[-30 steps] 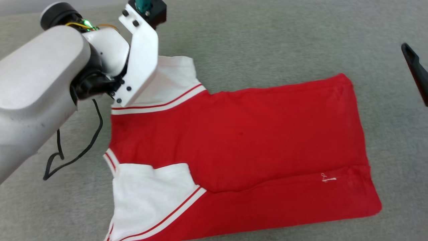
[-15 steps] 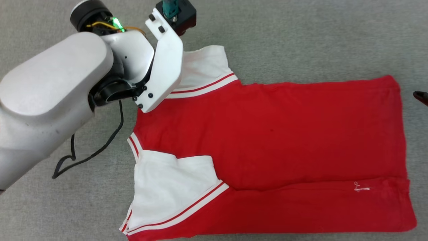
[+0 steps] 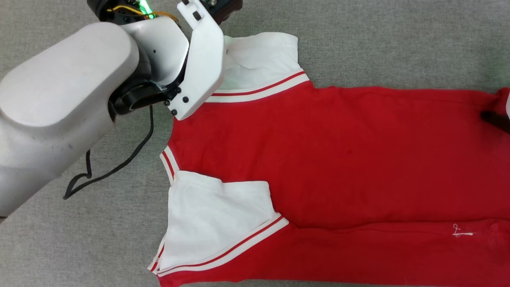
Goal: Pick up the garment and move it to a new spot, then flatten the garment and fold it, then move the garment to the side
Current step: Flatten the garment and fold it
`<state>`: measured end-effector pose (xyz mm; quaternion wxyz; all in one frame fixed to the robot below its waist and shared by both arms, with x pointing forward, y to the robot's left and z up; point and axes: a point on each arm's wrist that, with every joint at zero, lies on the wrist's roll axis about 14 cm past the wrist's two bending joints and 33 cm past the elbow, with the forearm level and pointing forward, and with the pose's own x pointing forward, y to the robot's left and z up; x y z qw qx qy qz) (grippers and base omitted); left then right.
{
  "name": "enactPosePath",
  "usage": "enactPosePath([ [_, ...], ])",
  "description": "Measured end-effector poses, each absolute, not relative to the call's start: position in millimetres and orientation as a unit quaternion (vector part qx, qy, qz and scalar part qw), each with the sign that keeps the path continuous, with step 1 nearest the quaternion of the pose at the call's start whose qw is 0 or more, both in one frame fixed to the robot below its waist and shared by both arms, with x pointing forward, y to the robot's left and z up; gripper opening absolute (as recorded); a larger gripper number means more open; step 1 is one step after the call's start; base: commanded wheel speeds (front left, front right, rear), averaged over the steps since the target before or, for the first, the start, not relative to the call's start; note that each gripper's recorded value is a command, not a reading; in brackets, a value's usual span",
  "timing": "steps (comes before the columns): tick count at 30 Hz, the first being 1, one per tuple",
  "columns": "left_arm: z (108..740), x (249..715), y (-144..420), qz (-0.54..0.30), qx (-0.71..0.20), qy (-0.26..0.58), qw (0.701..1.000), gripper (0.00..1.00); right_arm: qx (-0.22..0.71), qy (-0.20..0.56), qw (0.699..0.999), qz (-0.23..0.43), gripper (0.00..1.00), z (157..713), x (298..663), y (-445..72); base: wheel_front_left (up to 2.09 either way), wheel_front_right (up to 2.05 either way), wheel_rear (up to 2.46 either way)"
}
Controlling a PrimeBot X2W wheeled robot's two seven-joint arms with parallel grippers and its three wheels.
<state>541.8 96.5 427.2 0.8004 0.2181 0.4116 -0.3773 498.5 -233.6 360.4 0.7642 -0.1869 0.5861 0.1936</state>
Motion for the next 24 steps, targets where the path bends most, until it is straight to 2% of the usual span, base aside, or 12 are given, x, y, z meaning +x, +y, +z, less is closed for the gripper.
enactPosePath([
  [1,426.9,542.1,96.9,-0.377,0.216,0.412,0.801,0.00,-0.183,0.582,0.768,0.195,0.96,360.8,499.4,-233.2,0.00,0.00,0.00],
  [2,427.6,542.7,96.4,-0.377,0.215,0.410,0.802,0.00,-0.180,0.577,0.773,0.196,0.17,361.3,500.1,-232.9,0.00,0.00,0.00],
  [3,429.3,543.3,95.7,-0.377,0.214,0.407,0.804,0.00,-0.175,0.571,0.777,0.197,0.00,362.5,500.9,-231.7,0.00,0.00,0.00],
  [8,436.2,537.5,95.9,-0.373,0.201,0.396,0.814,0.00,-0.159,0.526,0.811,0.200,0.00,377.2,506.3,-226.1,0.00,0.00,0.00],
  [16,469.6,517.9,97.2,-0.368,0.186,0.360,0.837,0.00,-0.144,0.441,0.861,0.208,0.00,419.6,495.4,-218.7,0.00,0.00,0.00],
  [24,505.7,481.0,99.7,-0.374,0.184,0.325,0.849,0.00,-0.151,0.368,0.893,0.211,0.00,466.5,471.8,-221.5,0.00,0.00,0.00],
])
